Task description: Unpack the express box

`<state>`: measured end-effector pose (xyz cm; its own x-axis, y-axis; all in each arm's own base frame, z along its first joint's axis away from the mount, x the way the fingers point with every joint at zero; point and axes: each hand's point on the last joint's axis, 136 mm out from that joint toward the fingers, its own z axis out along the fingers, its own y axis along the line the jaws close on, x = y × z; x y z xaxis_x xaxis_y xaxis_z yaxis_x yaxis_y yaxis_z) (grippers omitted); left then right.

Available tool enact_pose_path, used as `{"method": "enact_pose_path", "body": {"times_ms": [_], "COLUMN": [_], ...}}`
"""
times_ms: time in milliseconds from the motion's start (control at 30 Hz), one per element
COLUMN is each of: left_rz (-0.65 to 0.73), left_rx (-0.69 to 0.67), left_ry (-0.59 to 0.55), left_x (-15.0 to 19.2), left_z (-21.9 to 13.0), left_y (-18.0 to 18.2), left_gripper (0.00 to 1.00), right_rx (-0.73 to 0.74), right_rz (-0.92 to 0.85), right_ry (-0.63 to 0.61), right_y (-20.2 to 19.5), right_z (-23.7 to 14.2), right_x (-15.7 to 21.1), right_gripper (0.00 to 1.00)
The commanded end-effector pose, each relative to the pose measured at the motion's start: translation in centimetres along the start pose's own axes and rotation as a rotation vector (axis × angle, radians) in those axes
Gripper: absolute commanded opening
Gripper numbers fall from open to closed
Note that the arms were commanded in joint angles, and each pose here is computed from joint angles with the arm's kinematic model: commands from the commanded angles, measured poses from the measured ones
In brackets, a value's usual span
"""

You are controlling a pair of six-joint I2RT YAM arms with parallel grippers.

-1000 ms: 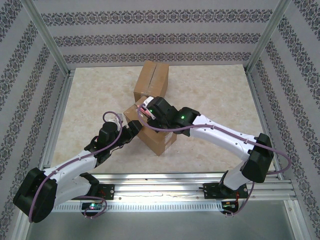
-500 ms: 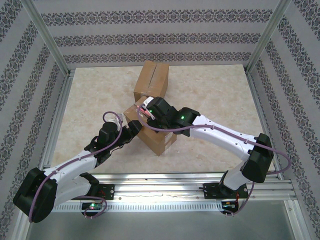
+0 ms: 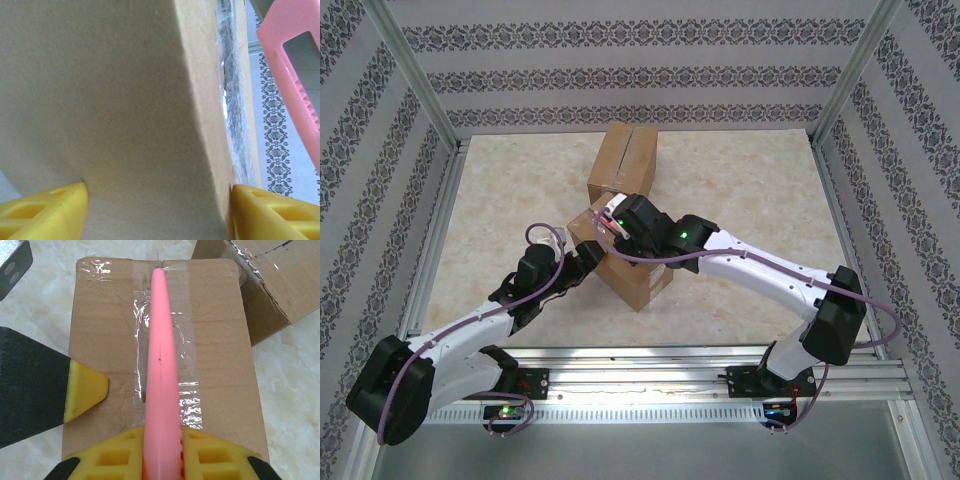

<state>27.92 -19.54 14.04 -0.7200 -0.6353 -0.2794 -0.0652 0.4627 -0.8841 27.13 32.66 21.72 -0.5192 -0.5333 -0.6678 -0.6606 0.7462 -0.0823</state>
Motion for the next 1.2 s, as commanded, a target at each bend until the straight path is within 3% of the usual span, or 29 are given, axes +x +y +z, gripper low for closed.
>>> {"method": "enact_pose_path", "body": {"times_ms": [0,1167], "left_rz": [-0.028,-0.036], "left_rx": [-0.112,-0.142], "left_ry": [-0.007,-0.025], "left_x": [0.4,0.0], "left_z": [-0.1,0.5], "left_y": [3.5,4.2], "left_gripper": [0.74,0.73], "right_rx": [0.019,0.1], "right_rz": [0.011,0.076], "right_ry": [-0.002,0.166], "right_y": [0.0,-0.2], "right_z": [0.2,-2.6], "right_x": [-0.4,4.1], "right_gripper": [0.0,0.0]}}
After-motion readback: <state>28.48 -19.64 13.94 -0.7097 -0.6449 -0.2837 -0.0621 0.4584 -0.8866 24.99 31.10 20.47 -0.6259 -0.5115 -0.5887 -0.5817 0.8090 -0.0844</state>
